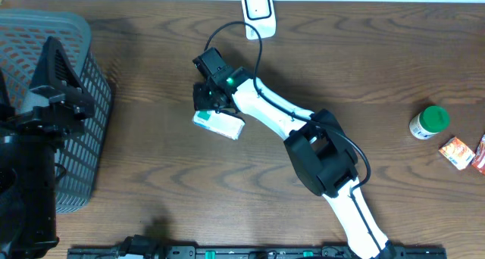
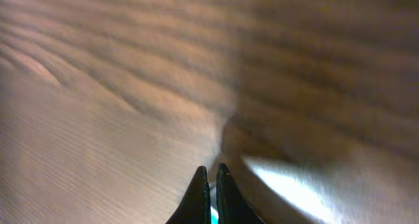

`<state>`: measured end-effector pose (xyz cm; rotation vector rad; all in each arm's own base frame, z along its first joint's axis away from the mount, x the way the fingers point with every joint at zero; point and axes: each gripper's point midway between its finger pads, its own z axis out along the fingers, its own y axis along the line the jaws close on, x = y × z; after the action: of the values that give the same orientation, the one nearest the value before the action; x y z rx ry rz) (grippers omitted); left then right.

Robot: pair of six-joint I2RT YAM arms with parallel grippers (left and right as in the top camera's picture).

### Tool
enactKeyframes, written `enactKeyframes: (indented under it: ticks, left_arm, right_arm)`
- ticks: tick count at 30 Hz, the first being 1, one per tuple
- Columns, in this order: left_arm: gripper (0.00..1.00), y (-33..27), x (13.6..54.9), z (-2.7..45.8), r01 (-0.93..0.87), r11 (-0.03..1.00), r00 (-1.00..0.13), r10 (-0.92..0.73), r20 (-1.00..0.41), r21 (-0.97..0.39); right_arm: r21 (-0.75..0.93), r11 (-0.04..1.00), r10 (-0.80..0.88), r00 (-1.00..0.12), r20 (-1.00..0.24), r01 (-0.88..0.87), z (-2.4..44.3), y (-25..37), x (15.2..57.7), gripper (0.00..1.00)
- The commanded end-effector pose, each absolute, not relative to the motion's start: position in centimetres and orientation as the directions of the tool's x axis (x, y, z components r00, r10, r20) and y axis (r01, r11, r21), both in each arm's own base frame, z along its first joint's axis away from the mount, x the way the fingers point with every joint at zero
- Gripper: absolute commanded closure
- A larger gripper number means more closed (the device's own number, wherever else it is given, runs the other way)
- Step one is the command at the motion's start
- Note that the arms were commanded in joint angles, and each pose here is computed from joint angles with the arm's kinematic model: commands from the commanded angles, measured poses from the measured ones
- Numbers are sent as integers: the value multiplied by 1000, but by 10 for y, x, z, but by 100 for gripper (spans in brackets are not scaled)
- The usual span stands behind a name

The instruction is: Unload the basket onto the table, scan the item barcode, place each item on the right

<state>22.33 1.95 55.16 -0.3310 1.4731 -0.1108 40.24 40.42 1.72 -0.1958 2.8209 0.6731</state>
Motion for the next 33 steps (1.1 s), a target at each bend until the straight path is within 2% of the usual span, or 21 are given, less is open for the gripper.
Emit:
enactKeyframes:
  ticks: [1, 5, 9, 13, 16, 18, 20, 22, 24, 28, 33]
  left_arm:
    - [17, 21, 222, 553, -134, 949, 109, -272, -956, -285]
    - [17, 21, 222, 553, -134, 949, 110, -272, -956, -285]
    - [17, 21, 222, 553, -134, 949, 110, -272, -956, -285]
    - [17, 21, 222, 553, -134, 949, 110, -272, -956, -285]
    - [17, 21, 222, 553, -134, 949, 110, -272, -956, -285]
    - [17, 21, 222, 553, -134, 949, 110, -272, -956, -285]
    - [17, 21, 222, 553, -134, 949, 110, -272, -956, -285]
    - [17, 21, 222, 553, -134, 949, 110, -272, -956, -285]
    - [17, 21, 222, 553, -134, 949, 110, -272, -956, -285]
    - [17, 21, 222, 553, -134, 949, 110, -272, -956, -285]
    - [17, 21, 222, 553, -134, 949, 110, -272, -956, -285]
  right_arm:
    - [402, 881, -164, -958, -234, -249, 6, 403, 389, 99]
    - [410, 819, -339, -915, -219, -401, 5, 405, 368, 99]
    - [508, 660, -544, -819, -185, -553, 13, 409, 329, 99]
    - [595, 520, -683, -716, -141, -613, 30, 400, 289, 99]
    - [606, 475, -766, -639, -73, -639, 41, 377, 261, 99]
    - [577, 486, -808, -589, 11, -657, 48, 351, 245, 99]
    - [473, 554, -811, -573, 118, -685, 49, 321, 242, 99]
    - [293, 649, -760, -608, 227, -702, 49, 287, 251, 99]
    - [180, 688, -723, -644, 249, -703, 54, 271, 260, 99]
    - [156, 722, -692, -709, 140, -674, 77, 282, 272, 99]
    - [322, 764, -569, -819, -72, -559, 105, 339, 289, 99]
